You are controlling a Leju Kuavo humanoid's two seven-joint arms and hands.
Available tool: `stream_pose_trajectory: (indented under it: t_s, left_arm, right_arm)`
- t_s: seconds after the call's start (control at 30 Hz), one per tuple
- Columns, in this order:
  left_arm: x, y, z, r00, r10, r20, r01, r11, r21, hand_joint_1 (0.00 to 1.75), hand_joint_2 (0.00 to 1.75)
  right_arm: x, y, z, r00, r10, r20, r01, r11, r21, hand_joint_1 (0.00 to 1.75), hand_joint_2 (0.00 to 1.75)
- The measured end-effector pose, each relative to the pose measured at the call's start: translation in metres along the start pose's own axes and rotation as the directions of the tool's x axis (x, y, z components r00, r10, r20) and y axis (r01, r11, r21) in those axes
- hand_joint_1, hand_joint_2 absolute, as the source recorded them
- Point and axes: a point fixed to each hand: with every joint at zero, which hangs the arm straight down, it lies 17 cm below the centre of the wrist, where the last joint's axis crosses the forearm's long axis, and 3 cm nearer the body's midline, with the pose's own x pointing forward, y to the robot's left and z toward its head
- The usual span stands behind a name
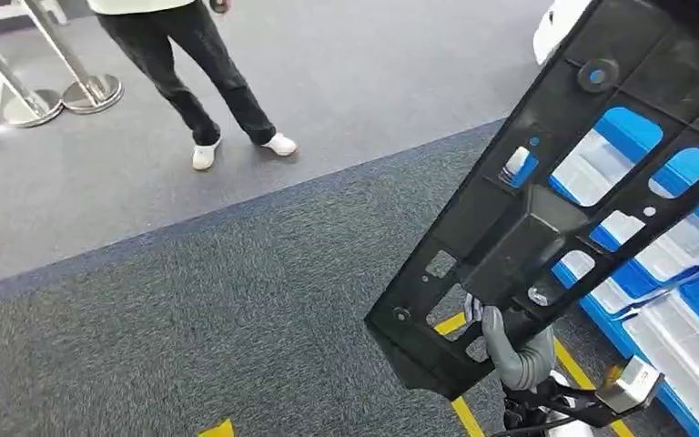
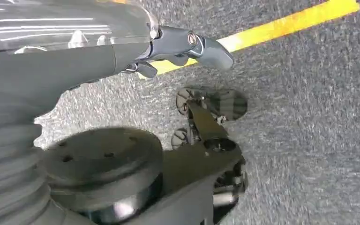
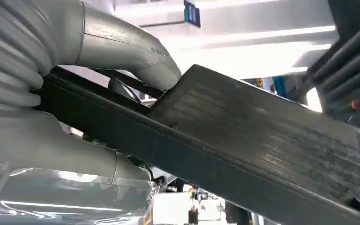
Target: Take the parts from the cabinet and place them on the table.
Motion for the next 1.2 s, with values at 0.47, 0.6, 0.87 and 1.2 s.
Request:
stream_pose_trajectory:
  t_s: [0.47, 0.6, 0.87, 1.2]
  left_arm:
    - [0.017, 0.009, -0.004, 1.000, 0.000, 0.023, 0.000, 1.000, 0.027, 0.00, 1.75]
    - [0.010, 0.015, -0.003, 1.000, 0.008, 0.012, -0.009, 0.999, 0.041, 0.00, 1.75]
    - [-0.001, 0.017, -0.002, 1.000, 0.003, -0.025, -0.001, 0.999, 0.050, 0.00, 1.75]
    - [0.000, 0.015, -0.002, 1.000, -0.003, -0.017, 0.003, 0.999, 0.038, 0.00, 1.75]
  right_arm:
    - [-0.003, -0.003, -0.010, 1.000, -0.013, 0.023, 0.013, 1.000, 0.007, 1.64, 1.75]
    - [0.000, -0.001, -0.022, 0.999, -0.017, 0.047, 0.016, 1.000, 0.020, 1.64, 1.75]
    - [-0.007, -0.002, -0.020, 1.000, -0.015, 0.017, 0.015, 1.000, 0.006, 1.64, 1.75]
    - [-0.008, 0.002, -0.013, 1.000, -0.009, 0.005, 0.009, 1.000, -0.003, 1.64, 1.75]
